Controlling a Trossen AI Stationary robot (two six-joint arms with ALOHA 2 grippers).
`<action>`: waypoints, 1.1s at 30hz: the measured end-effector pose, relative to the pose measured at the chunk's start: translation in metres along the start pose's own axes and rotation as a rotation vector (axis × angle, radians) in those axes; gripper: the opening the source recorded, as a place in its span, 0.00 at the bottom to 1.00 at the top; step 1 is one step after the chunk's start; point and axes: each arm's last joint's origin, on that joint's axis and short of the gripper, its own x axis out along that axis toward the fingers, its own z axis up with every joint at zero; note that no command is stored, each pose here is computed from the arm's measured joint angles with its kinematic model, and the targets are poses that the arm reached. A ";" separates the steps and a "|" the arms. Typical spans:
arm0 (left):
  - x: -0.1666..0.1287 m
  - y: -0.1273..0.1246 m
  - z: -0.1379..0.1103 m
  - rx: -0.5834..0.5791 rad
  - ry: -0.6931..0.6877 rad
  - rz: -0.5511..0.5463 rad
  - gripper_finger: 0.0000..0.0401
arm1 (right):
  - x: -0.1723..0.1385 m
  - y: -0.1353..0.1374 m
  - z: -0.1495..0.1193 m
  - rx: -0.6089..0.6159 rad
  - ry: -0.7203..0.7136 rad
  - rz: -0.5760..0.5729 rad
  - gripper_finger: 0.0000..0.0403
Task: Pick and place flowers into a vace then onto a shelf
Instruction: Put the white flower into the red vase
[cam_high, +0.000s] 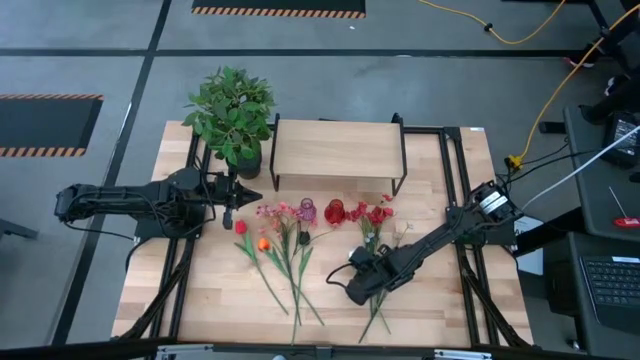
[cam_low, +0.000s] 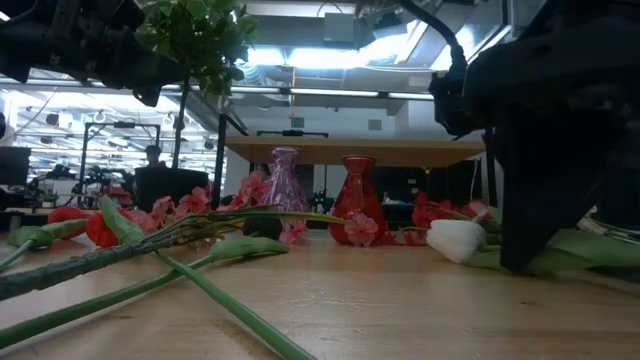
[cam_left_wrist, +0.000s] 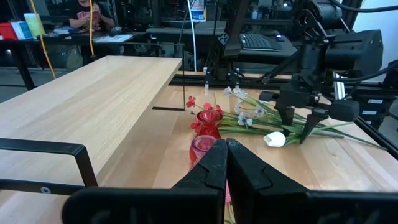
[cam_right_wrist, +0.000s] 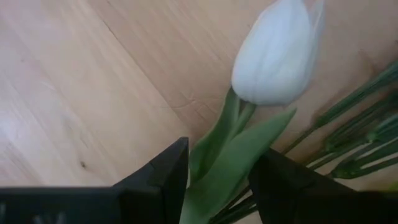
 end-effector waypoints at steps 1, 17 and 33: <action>0.000 0.000 0.000 0.000 0.000 0.000 0.00 | 0.000 0.000 0.001 0.003 0.001 0.001 0.39; 0.000 0.000 0.000 0.000 0.000 0.000 0.00 | -0.007 0.004 0.012 0.019 0.049 -0.026 0.02; 0.000 0.000 -0.002 -0.001 0.015 0.001 0.00 | -0.062 0.012 0.041 -0.146 -0.048 0.140 0.01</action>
